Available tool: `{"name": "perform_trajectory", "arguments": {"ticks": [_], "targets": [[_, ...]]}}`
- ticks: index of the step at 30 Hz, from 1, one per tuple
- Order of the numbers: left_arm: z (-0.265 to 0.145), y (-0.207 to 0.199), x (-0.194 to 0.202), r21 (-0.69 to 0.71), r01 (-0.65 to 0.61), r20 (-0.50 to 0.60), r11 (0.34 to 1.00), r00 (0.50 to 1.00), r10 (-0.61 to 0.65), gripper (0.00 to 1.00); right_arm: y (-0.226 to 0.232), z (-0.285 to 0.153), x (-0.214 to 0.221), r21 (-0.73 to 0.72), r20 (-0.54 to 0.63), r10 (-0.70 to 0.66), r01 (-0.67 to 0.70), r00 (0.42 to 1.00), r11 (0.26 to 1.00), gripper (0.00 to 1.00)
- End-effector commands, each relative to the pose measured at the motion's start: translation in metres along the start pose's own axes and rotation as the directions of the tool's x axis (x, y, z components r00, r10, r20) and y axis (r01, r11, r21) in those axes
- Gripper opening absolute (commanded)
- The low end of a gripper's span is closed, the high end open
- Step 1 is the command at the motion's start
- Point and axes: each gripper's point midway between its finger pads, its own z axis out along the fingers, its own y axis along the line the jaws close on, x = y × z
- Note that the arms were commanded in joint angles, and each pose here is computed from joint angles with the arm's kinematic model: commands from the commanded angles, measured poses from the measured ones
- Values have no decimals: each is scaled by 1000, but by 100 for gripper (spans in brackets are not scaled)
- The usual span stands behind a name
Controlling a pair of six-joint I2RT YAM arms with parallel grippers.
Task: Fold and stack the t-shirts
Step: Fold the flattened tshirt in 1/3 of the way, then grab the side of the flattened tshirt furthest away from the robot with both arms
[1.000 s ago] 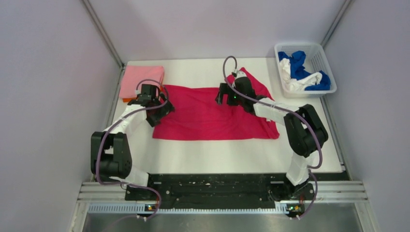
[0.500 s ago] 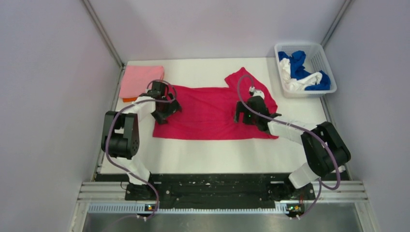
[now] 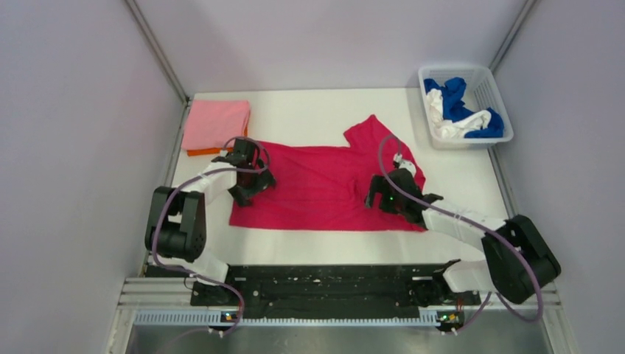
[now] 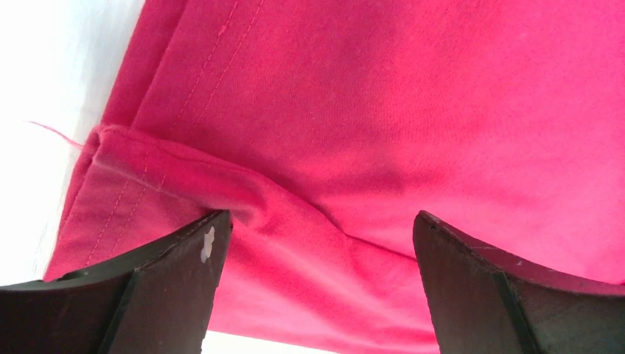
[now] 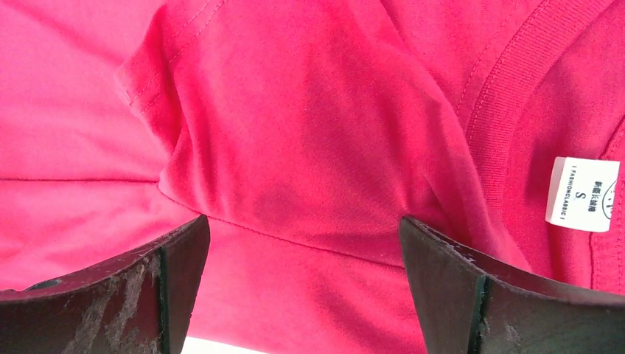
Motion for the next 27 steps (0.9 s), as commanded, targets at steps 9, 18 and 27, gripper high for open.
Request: {"name": "perform_trajectory", "arguments": {"ticks": [9, 18, 27], "targets": [[-26, 53, 105, -112, -7, -164, 994, 986, -12, 99, -51, -66, 71, 103, -136, 100, -86, 986, 991, 99], [-46, 49, 90, -88, 26, -65, 996, 997, -31, 99, -66, -55, 47, 210, -47, 49, -38, 998, 977, 99], [-58, 27, 68, -42, 9, -16, 999, 1000, -10, 99, -40, -60, 9, 146, 11, -13, 11, 1000, 989, 99]]}}
